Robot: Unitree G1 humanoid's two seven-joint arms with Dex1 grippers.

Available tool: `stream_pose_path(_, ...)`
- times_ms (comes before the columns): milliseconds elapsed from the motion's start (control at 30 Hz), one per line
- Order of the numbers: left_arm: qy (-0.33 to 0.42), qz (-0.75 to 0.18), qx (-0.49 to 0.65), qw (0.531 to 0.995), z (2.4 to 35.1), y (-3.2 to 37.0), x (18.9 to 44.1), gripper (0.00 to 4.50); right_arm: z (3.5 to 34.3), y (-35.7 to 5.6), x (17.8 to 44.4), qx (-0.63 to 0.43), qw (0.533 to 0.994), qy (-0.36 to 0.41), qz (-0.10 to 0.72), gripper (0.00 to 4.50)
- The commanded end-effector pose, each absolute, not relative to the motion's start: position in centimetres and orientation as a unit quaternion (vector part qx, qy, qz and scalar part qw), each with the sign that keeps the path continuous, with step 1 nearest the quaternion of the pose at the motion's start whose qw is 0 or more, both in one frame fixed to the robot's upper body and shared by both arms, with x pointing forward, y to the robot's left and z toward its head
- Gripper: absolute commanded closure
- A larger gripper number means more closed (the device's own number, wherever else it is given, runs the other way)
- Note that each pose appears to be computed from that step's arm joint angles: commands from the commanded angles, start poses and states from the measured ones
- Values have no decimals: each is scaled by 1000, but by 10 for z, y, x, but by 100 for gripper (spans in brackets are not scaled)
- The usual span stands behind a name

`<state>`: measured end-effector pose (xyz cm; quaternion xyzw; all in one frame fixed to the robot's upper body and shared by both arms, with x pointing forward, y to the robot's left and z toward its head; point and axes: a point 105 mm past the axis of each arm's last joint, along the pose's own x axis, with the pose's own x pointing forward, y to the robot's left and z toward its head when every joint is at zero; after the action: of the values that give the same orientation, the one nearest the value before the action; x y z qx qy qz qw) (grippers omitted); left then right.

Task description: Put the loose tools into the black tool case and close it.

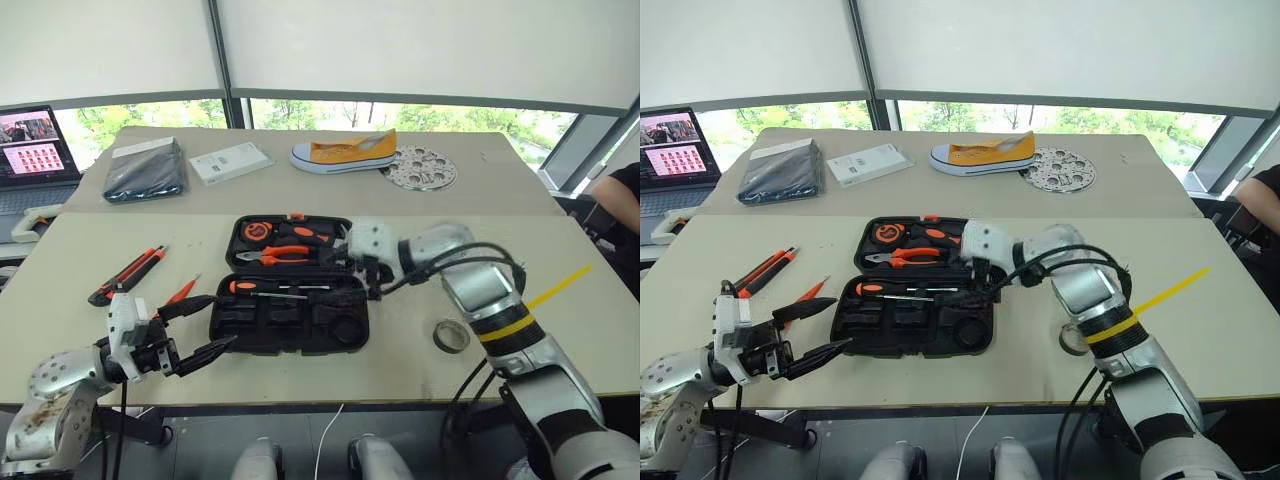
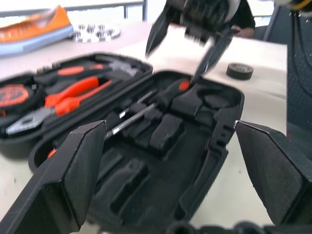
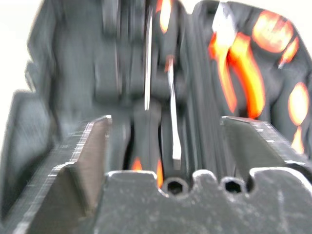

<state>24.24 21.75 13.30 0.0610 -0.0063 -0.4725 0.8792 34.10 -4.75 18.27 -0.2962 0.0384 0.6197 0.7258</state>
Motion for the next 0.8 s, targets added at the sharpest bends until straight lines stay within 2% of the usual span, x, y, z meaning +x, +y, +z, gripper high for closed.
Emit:
stream_pose_path(33,12,-459,85,884,140,221,249,0,173,-43,342,-263,736,27,624,180)
stream_pose_path(133,22,-448,101,888,144,219,258,0,147,-36,344,-262,739,31,619,279)
stream_pose_path(200,19,-445,107,889,147,217,261,0,137,-34,345,-266,740,34,617,362)
stream_pose_path(300,10,-445,116,888,153,214,264,0,122,-32,347,-303,729,37,612,449)
stream_pose_path(433,6,-445,117,888,156,212,265,0,116,-28,351,-295,741,42,602,449)
stream_pose_path(600,12,-446,122,886,153,211,262,0,100,-30,350,-310,730,73,605,449)
stream_pose_path(700,10,-432,125,893,152,216,262,0,105,-27,347,-305,729,56,610,449)
stream_pose_path(800,3,-409,114,905,153,228,260,0,127,-29,350,-287,745,10,602,449)
